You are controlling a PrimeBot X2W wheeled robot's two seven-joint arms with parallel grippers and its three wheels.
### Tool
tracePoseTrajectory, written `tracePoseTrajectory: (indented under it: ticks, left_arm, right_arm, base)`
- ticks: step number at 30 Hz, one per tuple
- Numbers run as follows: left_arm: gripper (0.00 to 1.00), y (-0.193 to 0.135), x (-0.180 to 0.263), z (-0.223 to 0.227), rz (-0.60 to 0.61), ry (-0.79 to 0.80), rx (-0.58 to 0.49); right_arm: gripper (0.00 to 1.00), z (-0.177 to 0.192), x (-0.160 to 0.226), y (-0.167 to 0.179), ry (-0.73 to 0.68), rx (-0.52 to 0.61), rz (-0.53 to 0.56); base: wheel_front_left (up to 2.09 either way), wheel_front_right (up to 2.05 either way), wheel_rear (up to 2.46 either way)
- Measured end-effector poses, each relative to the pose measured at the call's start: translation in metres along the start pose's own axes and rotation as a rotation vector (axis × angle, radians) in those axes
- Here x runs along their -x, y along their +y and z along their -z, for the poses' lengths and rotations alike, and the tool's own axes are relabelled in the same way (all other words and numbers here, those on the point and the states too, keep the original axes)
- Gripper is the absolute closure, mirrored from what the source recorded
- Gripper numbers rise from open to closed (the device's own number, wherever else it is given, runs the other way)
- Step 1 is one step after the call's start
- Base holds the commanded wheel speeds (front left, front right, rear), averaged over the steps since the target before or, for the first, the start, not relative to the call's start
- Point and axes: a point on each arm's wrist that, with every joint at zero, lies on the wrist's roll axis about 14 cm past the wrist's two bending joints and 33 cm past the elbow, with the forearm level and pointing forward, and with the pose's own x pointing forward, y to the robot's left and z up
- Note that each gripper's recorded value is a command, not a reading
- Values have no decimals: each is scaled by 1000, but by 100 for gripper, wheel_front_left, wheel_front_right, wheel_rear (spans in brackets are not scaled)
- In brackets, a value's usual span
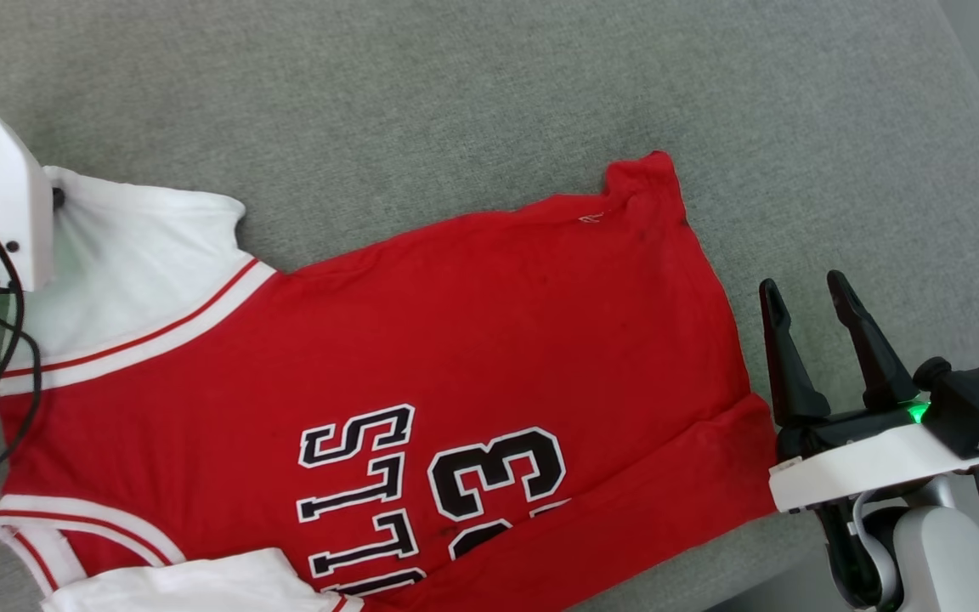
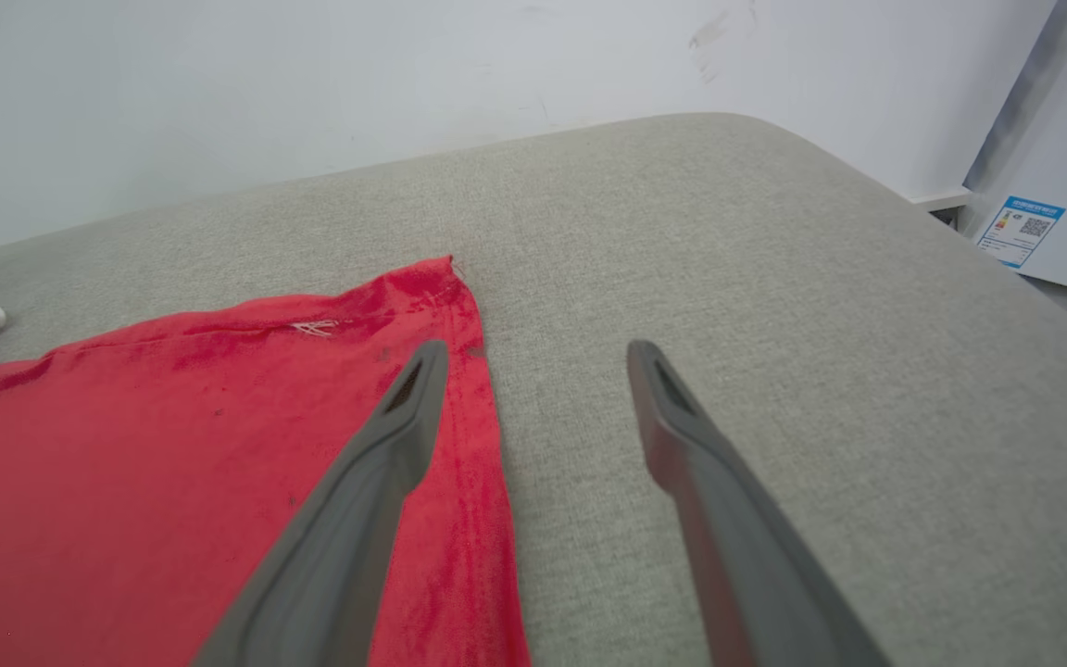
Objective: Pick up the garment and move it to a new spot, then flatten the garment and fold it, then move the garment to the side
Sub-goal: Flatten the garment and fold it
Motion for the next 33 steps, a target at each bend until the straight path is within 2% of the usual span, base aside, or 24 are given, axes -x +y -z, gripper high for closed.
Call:
tracePoseTrajectory:
  ticks: [7,12,17,20,24,28,33]
  left_arm:
    - [100,-7,33,-25,8,-191,-16]
    - [100,-19,71,-38,18,-328,-73]
    - [100,-37,103,-37,55,-423,-111]
    - [100,-50,124,-29,86,-471,-127]
    - [100,-58,150,-13,85,-521,-137]
    - [100,-64,165,5,80,-554,-117]
    - [100,-68,177,25,68,-587,-71]
  right_arm:
    - [0,-15,-1,3,-10,33,-39]
    - [0,-23,-2,6,29,86,-89]
    - [0,-19,-3,10,146,144,-150]
    - [0,-12,-6,13,269,185,-199]
    - [0,-18,-20,22,376,237,-253]
    - [0,-13,-36,26,500,299,-274]
    - [0,-5,-58,32,612,326,-278]
  base:
    - [0,0,0]
    - [0,0,0]
    - [0,0,0]
    - [0,0,0]
    - [0,0,0]
    - [0,0,0]
    - [0,0,0]
